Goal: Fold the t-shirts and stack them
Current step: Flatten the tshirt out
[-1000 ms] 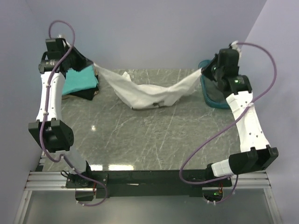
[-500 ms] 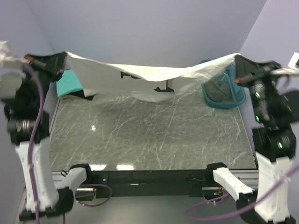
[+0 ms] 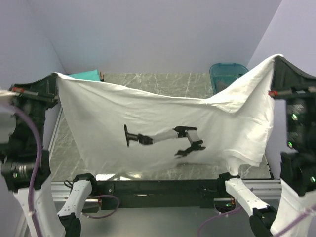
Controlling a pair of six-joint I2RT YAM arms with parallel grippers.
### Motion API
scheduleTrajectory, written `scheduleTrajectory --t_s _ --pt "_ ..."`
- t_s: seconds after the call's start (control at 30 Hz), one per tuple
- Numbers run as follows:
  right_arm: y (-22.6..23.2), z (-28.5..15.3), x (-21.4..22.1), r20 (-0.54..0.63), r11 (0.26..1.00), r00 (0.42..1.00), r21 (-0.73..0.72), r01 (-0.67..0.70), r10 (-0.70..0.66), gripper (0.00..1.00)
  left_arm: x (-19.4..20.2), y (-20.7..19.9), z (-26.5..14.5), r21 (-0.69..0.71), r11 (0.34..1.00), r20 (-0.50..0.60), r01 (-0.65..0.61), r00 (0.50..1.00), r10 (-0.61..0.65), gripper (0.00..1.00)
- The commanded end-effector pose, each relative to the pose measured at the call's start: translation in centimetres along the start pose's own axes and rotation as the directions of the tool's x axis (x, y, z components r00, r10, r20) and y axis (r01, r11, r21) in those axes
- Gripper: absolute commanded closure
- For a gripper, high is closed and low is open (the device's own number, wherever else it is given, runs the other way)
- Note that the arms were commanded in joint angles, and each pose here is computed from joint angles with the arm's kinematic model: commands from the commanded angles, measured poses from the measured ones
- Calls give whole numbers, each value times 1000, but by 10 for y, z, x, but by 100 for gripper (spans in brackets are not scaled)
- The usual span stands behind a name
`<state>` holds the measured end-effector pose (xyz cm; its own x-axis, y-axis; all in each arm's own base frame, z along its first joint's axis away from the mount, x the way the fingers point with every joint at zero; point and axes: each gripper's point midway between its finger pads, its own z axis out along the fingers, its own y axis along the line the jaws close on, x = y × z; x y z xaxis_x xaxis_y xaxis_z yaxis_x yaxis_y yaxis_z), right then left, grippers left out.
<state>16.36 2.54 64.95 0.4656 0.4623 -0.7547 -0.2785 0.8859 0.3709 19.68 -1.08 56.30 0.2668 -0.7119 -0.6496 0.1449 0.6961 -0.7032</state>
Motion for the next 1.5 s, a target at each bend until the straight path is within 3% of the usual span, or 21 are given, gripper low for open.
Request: scheduleTrajectory --t_s 0.0,0.17,0.3,0.53,0.67,0.83,1.0,1.23,1.33,1.47 --pt "-45 52 84 -167 989 983 115 92 -72 100 53 44 46 -97 995 -185 -25 983 7 99" --pt "-85 83 168 -334 972 940 185 145 -77 100 114 87 86 -139 989 -389 -55 921 -3 99" --pt "-104 109 225 -442 966 895 198 167 -65 100 142 115 115 -168 983 -453 -80 892 -5 99" --pt "-99 137 232 -453 972 890 188 142 -42 100 143 119 137 -153 981 -474 -121 880 34 100" --pt "-83 138 205 -405 980 914 169 101 -24 100 125 106 136 -144 983 -426 -117 904 45 100" --pt "-60 118 154 -321 989 947 135 63 -17 100 83 75 111 -132 987 -288 -91 956 49 99" --pt "-32 84 87 -187 995 982 87 40 -23 100 18 45 60 -129 987 -44 -93 995 88 99" --pt "-10 39 -15 100 997 993 62 53 -59 100 -52 23 -7 -168 979 230 -115 961 153 99" --pt "0 33 -46 166 997 983 51 65 -72 100 -74 17 -26 -182 976 319 -118 932 172 99" --pt "-1 59 -40 143 994 984 58 96 -103 100 -81 13 -23 -176 976 345 -130 920 185 99"
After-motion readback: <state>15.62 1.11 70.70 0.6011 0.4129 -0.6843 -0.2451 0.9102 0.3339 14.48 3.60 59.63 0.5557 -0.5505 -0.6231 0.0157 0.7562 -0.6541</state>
